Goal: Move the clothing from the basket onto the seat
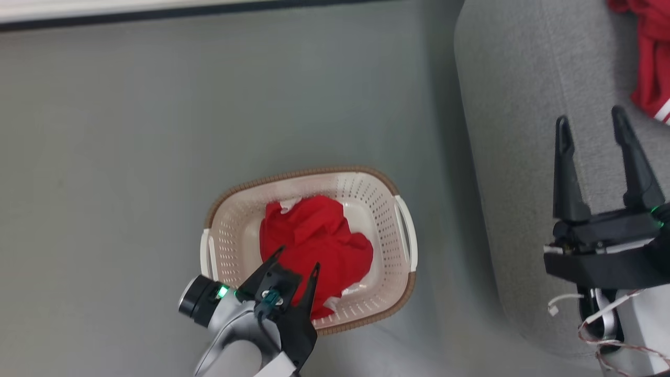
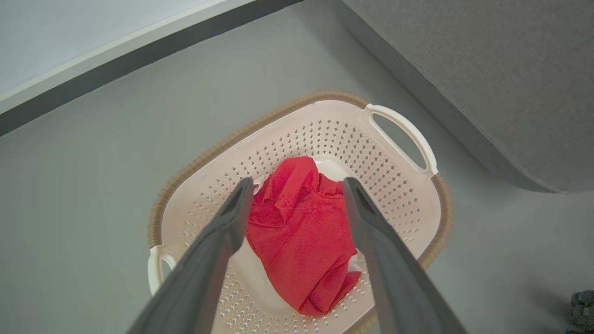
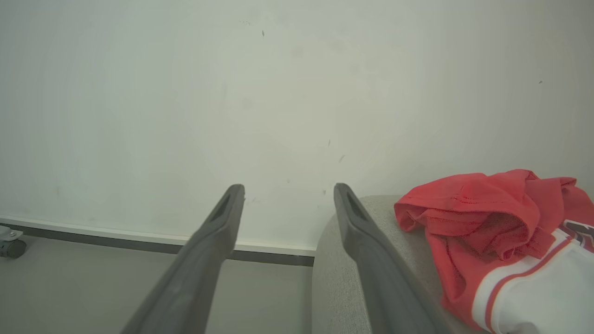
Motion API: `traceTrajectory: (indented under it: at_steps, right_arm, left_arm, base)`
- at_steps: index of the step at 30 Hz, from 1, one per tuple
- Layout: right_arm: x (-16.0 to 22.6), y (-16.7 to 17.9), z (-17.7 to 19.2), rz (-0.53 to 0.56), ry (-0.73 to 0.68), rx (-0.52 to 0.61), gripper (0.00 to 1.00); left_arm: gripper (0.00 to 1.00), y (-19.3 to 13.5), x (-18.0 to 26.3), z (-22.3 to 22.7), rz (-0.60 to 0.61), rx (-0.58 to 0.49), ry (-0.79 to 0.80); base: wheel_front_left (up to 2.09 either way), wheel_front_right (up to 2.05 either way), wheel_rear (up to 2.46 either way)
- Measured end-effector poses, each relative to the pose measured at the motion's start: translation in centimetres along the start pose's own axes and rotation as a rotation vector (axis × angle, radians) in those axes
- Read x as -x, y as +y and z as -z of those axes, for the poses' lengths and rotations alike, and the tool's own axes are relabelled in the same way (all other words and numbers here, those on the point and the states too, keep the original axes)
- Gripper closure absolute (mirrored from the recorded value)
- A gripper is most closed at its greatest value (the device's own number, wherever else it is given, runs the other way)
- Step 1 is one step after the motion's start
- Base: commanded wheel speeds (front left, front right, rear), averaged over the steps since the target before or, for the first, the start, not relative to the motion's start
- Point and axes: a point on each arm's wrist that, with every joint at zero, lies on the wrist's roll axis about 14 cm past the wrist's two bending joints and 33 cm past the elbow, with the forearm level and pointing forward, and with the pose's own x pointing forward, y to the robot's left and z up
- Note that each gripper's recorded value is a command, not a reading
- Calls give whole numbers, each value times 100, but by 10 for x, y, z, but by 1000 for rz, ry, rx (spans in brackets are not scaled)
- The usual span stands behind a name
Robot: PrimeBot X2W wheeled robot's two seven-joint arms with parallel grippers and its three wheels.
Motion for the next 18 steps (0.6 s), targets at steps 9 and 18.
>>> traceTrajectory:
  at_steps: [9,18]
  right_arm:
    - [-33,12,14,-54,-35,30,0]
    - [-49,13,41,-78,-19,48,0]
  left_arm:
    - [0,2,-37,42,53,-53,161]
    - [0,0,-67,70,104,-77,240]
  base:
    - [0,0,0]
    - [0,0,0]
